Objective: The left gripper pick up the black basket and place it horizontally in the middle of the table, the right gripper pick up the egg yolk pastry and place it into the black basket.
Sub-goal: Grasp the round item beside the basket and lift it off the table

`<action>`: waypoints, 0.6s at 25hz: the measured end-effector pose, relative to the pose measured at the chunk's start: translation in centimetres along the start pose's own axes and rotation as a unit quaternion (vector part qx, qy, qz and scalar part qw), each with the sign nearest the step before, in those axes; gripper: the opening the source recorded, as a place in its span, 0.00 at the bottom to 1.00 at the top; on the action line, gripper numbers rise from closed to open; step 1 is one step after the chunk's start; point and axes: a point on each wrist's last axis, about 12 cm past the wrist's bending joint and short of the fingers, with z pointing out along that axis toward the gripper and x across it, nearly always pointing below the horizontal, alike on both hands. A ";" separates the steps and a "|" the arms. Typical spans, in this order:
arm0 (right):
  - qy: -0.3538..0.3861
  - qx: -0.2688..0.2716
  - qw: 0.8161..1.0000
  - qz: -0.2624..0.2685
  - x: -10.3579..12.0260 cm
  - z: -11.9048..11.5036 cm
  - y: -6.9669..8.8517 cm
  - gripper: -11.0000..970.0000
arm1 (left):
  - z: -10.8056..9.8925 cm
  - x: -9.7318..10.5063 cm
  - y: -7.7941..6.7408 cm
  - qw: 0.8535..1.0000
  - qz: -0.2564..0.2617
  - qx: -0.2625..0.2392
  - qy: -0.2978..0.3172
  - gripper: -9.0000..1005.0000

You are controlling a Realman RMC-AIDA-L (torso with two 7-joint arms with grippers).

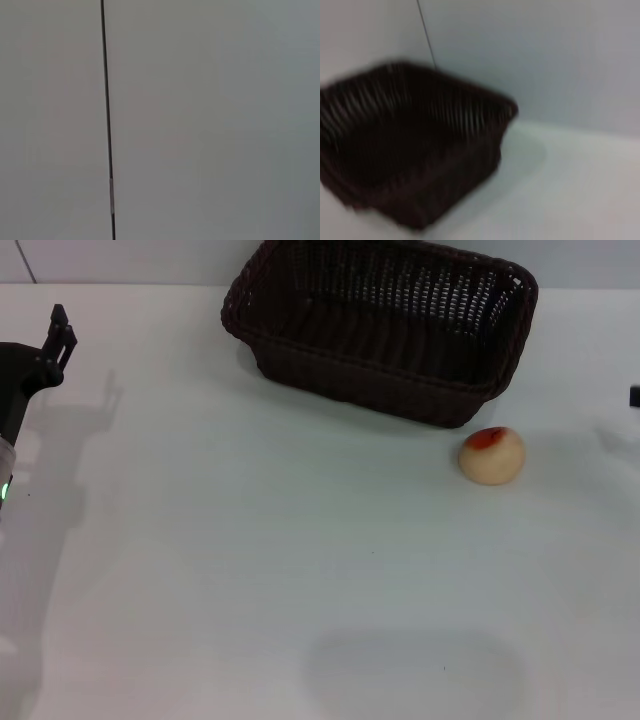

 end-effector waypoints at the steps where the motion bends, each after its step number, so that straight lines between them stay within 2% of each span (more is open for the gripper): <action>1: 0.022 0.001 1.000 -0.002 -0.3 0.1 0.1 0.75 | 0.0 0.0 0.0 1.000 0.000 0.000 0.001 0.78; 2: 0.061 0.001 0.998 -0.009 -0.9 0.5 0.4 0.75 | 0.0 0.1 0.0 1.000 -0.001 -0.001 0.002 0.78; 3: 0.061 0.001 0.998 -0.009 -0.9 0.5 0.4 0.75 | 0.0 0.1 0.0 1.000 -0.001 -0.001 0.002 0.78; 7: 0.153 -0.005 0.988 -0.027 -2.1 0.8 1.1 0.75 | 0.0 0.1 0.1 1.000 -0.001 -0.002 0.003 0.78; 15: 0.188 -0.021 0.981 -0.049 -4.4 0.0 2.0 0.75 | 0.6 0.0 0.0 1.000 0.000 -0.002 0.009 0.78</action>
